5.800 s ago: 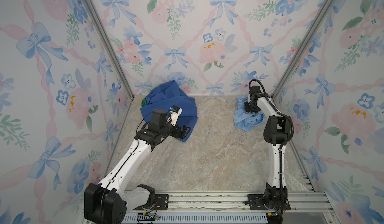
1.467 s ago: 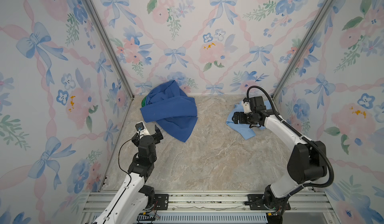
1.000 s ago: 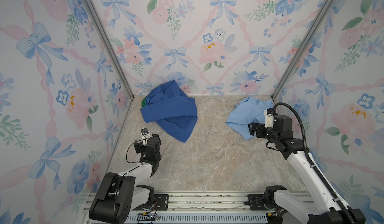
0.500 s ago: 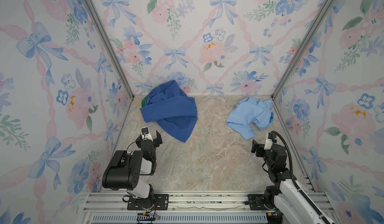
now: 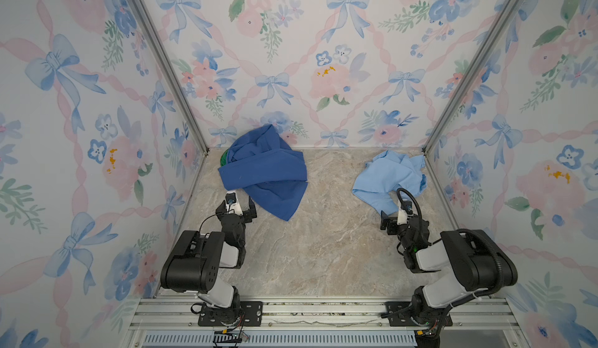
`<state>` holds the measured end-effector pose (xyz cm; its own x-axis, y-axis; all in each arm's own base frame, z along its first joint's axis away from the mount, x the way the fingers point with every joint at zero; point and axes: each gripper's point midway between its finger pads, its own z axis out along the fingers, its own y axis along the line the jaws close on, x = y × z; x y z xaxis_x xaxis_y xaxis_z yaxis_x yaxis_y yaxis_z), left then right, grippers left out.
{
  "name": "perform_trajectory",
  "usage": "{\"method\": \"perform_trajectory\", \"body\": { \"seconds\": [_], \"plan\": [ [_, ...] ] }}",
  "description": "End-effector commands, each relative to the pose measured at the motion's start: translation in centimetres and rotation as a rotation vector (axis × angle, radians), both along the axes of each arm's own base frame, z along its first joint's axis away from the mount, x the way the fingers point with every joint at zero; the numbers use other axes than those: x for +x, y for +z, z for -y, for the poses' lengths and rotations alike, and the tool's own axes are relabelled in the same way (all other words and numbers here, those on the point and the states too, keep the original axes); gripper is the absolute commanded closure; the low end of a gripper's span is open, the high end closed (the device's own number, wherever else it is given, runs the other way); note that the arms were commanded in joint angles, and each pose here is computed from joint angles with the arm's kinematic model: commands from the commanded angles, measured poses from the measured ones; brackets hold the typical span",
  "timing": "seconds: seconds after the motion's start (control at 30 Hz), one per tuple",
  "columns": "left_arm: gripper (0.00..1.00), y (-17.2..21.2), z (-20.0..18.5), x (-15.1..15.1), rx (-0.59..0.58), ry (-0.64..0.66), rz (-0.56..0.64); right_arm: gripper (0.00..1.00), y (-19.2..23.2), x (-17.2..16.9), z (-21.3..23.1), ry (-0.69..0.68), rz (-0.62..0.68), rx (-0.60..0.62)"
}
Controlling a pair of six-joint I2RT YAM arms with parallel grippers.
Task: Pick out a specific cloth from the pile
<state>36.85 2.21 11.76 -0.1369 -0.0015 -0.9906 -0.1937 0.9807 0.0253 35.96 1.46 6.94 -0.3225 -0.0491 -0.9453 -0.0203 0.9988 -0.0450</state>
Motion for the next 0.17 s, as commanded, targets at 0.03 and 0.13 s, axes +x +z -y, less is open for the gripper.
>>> {"method": "perform_trajectory", "body": {
  "seconds": [0.03, 0.13],
  "plan": [
    [0.02, -0.68, 0.49, 0.49, 0.034, -0.03, -0.039, 0.03, 3.3, 3.0, 0.18, -0.064, 0.057, -0.055],
    [0.02, -0.69, 0.54, 0.39, 0.034, -0.033, -0.04, 0.03, 3.27, 3.07, 0.43, -0.08, 0.057, -0.055]
  ]
}}
